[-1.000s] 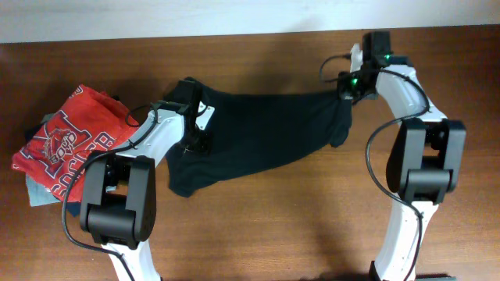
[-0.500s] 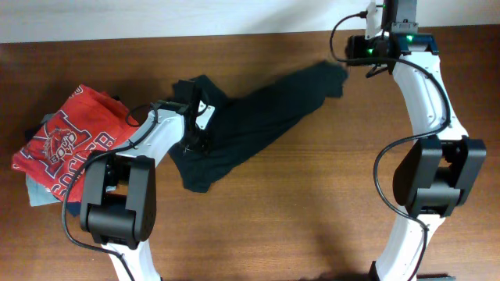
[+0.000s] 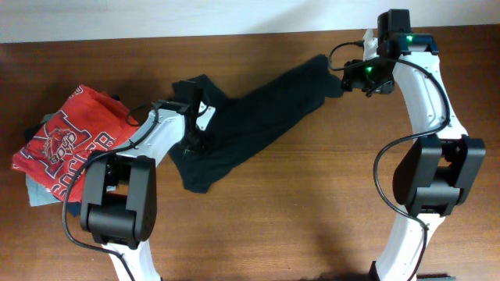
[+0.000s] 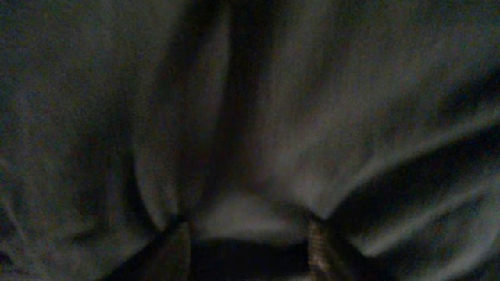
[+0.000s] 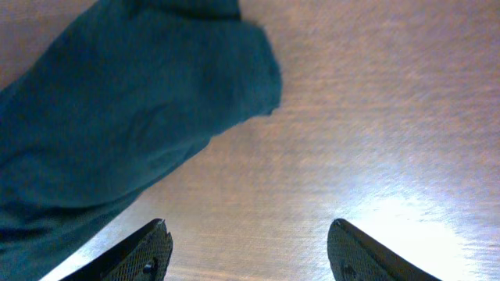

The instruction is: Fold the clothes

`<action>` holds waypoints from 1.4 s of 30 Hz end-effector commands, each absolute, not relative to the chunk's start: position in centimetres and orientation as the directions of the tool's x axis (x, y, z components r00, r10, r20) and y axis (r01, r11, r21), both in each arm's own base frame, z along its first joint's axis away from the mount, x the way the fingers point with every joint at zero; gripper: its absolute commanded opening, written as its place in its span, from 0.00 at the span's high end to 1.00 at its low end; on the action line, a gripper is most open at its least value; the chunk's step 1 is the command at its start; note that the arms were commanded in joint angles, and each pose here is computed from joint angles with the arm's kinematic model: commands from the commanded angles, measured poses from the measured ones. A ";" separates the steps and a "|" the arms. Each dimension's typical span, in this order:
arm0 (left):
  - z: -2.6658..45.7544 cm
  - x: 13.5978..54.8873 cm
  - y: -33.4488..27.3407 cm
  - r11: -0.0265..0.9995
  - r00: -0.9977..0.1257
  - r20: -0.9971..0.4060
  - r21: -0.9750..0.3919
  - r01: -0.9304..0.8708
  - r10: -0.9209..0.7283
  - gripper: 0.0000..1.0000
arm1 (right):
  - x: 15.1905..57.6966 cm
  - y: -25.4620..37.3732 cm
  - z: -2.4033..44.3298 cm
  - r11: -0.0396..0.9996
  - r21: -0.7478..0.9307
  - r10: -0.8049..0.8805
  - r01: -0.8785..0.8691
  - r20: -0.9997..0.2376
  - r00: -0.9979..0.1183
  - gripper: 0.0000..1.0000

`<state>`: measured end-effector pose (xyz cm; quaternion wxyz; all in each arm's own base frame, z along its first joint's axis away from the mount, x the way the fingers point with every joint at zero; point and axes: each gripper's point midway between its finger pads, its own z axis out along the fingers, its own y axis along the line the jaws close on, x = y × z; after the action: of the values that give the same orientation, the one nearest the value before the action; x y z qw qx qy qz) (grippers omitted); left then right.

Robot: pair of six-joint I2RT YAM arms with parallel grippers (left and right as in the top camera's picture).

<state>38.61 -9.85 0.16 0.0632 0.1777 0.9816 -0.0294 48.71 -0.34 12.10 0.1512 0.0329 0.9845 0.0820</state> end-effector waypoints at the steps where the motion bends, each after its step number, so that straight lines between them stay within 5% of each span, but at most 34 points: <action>1: 0.3 37.2 -9.5 0.935 -0.935 -0.062 -0.045 0.351 0.348 0.58 | 48.3 0.4 11.5 0.972 0.229 0.107 0.046 -0.258 -0.960 0.31; 13: 14.3 37.1 -11.5 0.890 -0.829 -0.333 0.251 0.381 0.449 0.58 | 44.8 3.2 13.3 0.934 0.356 0.043 -0.021 -0.170 -0.985 0.36; 21: 21.7 34.3 -10.1 0.930 -0.794 -0.491 0.264 0.257 0.359 0.58 | 41.7 5.3 24.6 0.946 0.280 -0.033 -0.163 -0.418 -0.908 0.31; 23: 22.5 33.5 -10.0 0.932 -0.789 -0.501 0.249 0.262 0.356 0.49 | 40.4 5.2 27.5 0.963 0.229 -0.017 -0.141 -0.474 -0.880 0.28; 27: 21.8 31.7 -11.9 0.929 -0.803 -0.473 0.126 0.347 0.364 0.22 | 36.8 4.0 32.1 0.988 0.154 0.094 0.010 -0.548 -0.831 0.19; 31: 18.2 30.8 -12.2 0.922 -0.840 -0.386 0.098 0.374 0.381 0.22 | 33.7 3.0 33.7 0.978 0.140 0.206 0.153 -0.552 -0.808 0.13; 42: 5.0 30.9 -11.3 0.909 -0.901 -0.145 0.155 0.388 0.409 0.33 | 32.3 2.8 31.9 0.980 0.112 0.200 0.166 -0.477 -0.856 0.11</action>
<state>30.23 -11.55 6.46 0.0907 0.2096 0.9723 0.0488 32.25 3.15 32.18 0.2524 0.0843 0.9629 0.0450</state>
